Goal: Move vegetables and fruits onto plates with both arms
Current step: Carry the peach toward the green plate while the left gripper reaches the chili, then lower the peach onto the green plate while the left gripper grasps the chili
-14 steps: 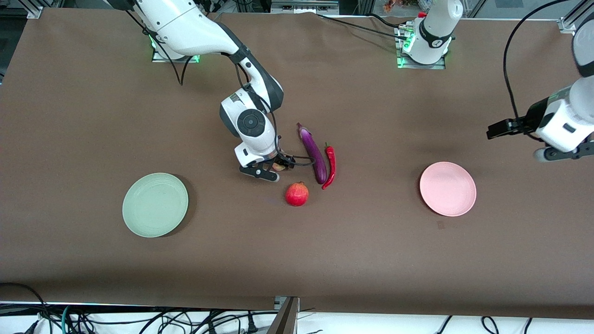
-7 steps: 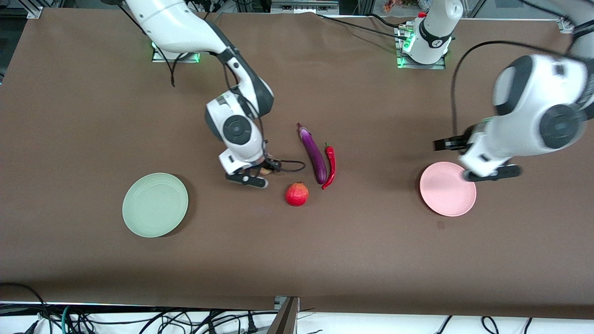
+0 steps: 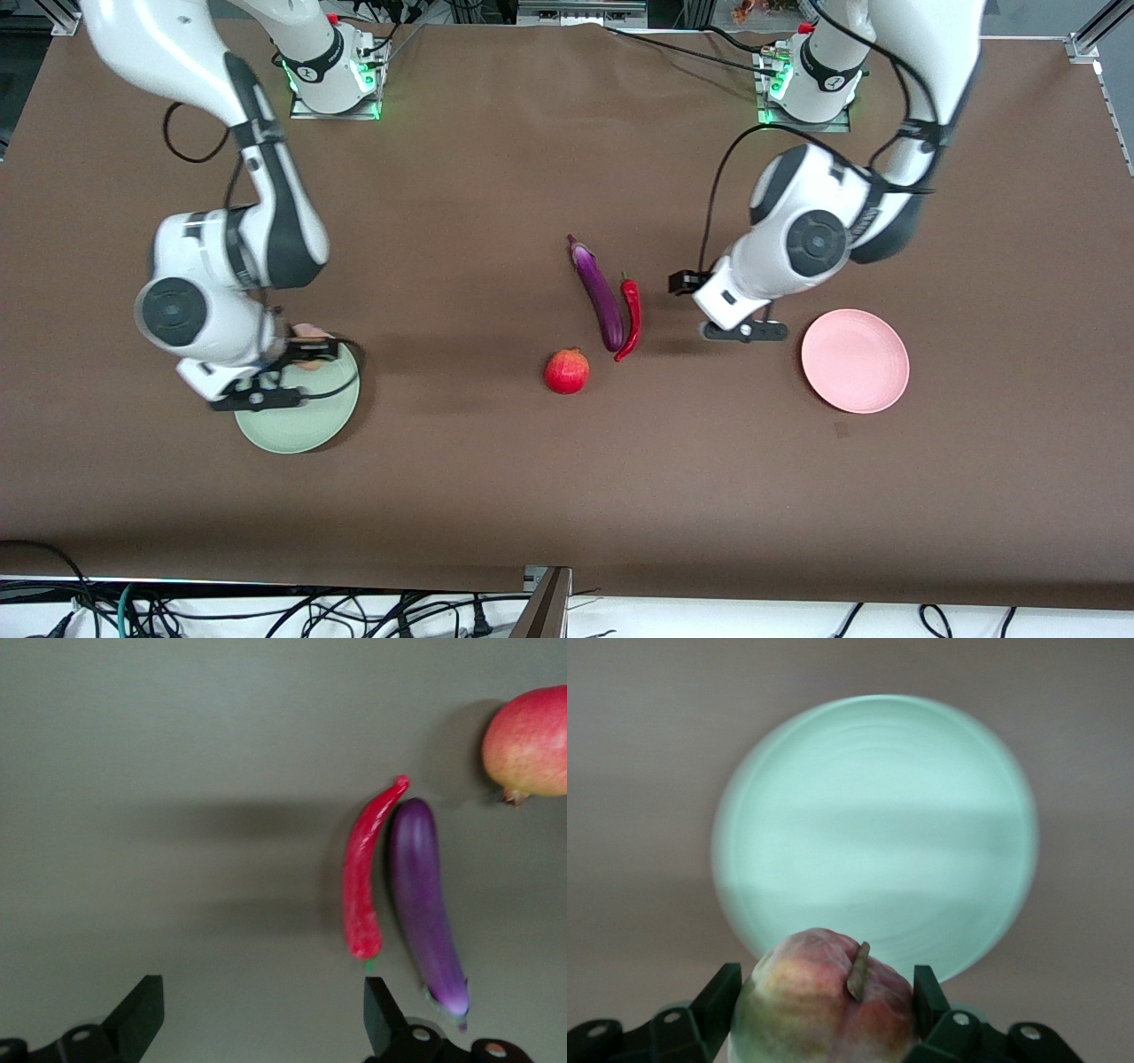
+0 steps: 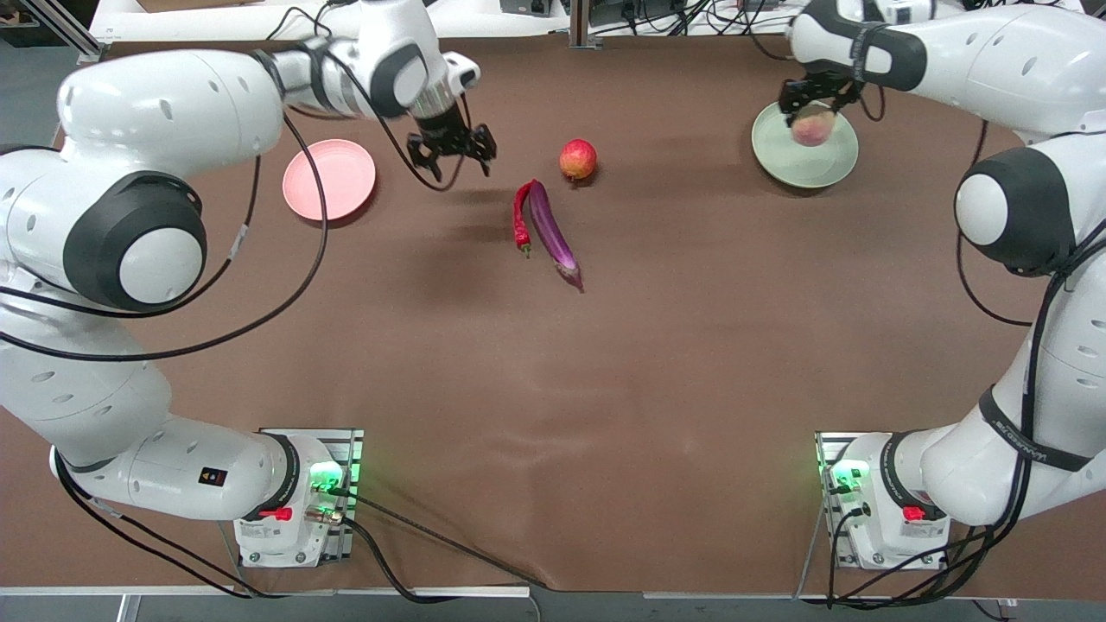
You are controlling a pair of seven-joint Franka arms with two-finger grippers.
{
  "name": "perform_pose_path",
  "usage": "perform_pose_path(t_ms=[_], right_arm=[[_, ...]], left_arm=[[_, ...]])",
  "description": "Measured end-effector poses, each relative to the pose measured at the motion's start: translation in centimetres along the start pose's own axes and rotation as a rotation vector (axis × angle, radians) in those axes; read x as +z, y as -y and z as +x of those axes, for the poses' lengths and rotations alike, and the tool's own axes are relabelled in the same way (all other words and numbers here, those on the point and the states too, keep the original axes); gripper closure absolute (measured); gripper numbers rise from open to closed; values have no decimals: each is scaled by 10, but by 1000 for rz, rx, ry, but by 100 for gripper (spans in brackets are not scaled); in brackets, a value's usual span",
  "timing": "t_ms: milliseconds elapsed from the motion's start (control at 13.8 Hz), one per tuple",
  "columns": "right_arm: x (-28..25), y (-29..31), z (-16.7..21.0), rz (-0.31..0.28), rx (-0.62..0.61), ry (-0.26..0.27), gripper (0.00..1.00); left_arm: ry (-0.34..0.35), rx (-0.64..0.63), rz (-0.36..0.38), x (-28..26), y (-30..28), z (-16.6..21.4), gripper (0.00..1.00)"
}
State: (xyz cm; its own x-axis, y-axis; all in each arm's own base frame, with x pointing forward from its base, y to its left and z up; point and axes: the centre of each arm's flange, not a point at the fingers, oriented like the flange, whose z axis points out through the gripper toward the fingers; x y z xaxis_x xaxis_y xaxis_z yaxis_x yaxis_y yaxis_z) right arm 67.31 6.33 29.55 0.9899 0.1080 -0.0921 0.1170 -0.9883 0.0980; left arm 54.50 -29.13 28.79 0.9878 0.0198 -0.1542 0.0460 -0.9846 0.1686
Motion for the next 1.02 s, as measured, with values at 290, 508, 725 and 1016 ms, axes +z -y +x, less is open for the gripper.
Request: perform_pose_path(t_ms=[290, 508, 725, 1016], right_arm=[[71, -75, -2, 46, 40, -8, 16], [87, -68, 2, 82, 53, -7, 16], [80, -56, 12, 87, 44, -29, 11], [43, -21, 32, 91, 81, -82, 0]], left_arm=[[-77, -21, -46, 68, -13, -26, 5], [-61, -24, -48, 92, -16, -29, 16], [-56, -30, -50, 99, -15, -26, 19], [-61, -54, -64, 100, -20, -17, 21]])
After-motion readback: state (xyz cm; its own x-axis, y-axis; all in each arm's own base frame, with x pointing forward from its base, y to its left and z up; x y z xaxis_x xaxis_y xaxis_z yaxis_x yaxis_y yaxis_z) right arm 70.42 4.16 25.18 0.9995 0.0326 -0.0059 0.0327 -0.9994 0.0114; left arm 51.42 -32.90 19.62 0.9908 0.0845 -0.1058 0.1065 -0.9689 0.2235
